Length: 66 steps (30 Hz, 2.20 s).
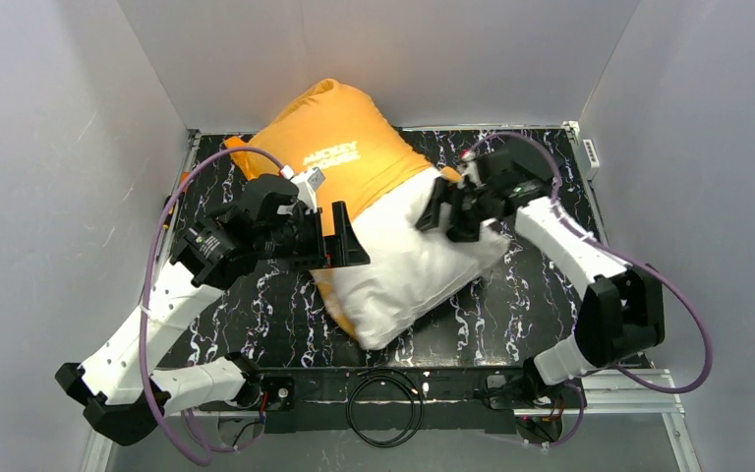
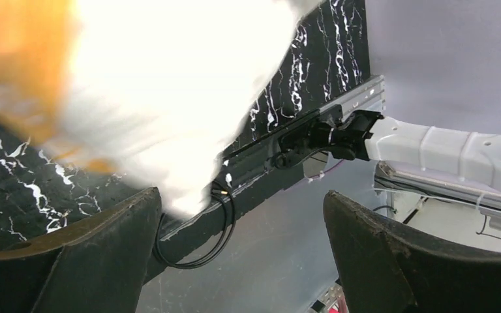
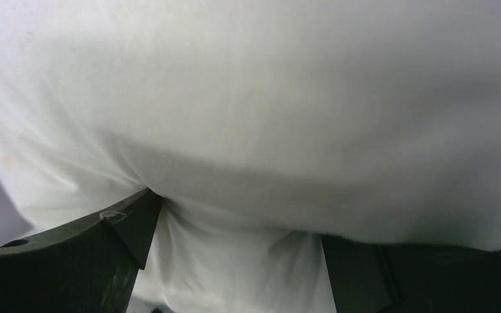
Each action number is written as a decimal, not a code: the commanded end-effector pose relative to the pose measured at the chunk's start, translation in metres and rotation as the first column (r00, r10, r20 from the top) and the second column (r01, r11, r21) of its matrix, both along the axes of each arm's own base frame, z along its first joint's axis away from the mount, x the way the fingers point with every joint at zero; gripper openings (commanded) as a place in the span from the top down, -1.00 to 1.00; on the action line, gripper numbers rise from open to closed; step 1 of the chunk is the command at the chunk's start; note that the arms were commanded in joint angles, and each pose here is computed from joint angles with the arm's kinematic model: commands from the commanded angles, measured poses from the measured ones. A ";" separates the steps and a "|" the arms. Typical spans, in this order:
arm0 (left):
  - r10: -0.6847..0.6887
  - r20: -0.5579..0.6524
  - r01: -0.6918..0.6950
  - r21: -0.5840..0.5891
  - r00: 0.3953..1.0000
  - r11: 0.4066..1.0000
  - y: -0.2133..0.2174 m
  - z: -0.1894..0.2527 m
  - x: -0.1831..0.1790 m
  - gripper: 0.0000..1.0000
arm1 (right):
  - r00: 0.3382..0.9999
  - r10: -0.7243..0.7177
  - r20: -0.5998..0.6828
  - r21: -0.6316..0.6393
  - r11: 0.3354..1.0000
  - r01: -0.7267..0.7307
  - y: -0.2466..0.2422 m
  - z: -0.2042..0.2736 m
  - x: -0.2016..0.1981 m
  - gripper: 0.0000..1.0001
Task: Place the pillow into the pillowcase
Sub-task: Stuff the pillow into the pillowcase.
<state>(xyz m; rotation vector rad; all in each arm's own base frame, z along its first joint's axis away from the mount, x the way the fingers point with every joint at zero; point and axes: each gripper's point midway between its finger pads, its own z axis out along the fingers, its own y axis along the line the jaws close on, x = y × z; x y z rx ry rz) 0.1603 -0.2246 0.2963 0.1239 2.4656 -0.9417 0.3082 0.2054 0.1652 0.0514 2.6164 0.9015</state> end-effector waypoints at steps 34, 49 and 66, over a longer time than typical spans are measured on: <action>0.255 -0.329 -0.084 0.455 0.909 0.887 0.011 -0.133 0.014 -0.04 | 0.929 0.332 0.163 0.246 0.898 -0.365 0.097 -0.033 0.010 0.62; 0.411 -0.340 -0.249 0.429 0.846 0.868 0.022 -0.163 0.149 1.00 | 0.881 0.452 -0.144 0.225 0.881 -0.416 0.020 0.013 -0.161 0.97; 0.308 -0.362 -0.215 0.275 0.880 0.937 0.018 -0.127 0.118 1.00 | 0.963 0.231 0.142 -0.026 0.973 -0.230 0.055 -0.050 0.081 -0.90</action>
